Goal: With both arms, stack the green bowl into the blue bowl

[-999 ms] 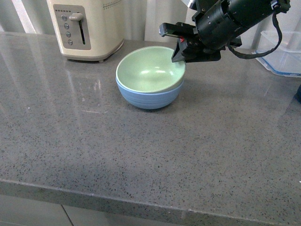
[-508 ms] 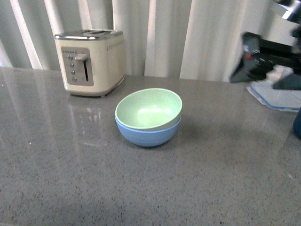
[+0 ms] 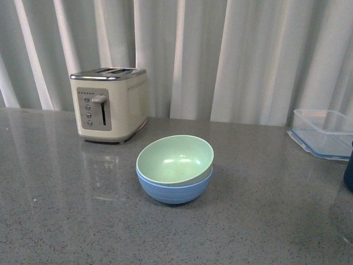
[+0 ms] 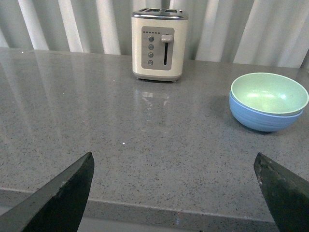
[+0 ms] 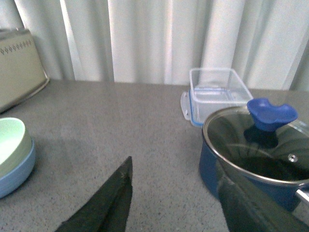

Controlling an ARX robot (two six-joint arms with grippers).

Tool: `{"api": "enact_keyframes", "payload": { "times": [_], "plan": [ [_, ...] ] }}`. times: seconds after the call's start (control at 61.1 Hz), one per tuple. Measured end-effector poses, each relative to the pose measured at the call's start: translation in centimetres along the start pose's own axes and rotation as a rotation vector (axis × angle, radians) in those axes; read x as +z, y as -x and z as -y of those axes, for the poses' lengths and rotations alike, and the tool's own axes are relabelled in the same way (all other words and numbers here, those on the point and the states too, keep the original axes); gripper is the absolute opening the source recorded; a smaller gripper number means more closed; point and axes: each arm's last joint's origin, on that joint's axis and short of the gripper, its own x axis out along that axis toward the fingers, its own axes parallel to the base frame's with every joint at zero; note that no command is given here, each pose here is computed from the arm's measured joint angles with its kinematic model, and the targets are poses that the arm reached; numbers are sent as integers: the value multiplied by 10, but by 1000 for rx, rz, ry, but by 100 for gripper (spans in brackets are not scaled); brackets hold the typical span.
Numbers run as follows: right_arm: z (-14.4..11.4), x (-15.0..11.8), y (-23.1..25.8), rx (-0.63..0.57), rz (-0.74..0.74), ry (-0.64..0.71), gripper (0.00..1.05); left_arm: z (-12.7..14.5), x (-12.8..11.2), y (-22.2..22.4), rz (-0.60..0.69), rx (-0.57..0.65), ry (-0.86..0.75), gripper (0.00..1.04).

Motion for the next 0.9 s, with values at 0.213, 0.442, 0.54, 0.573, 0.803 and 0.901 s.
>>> {"api": "enact_keyframes", "payload": {
  "times": [0.213,0.442,0.54,0.573,0.803,0.901],
  "plan": [
    [0,-19,27,1,-2,4,7,0,0,0,0,-1,0,98],
    [0,-30,47,0,1,6,1,0,0,0,0,-2,0,98],
    [1,-35,55,1,0,6,1,0,0,0,0,-2,0,98],
    [1,-36,57,1,0,6,1,0,0,0,0,-2,0,98],
    [1,-42,70,1,2,6,1,0,0,0,0,-2,0,98],
    [1,-50,75,1,10,6,1,0,0,0,0,-2,0,98]
  ]
}}
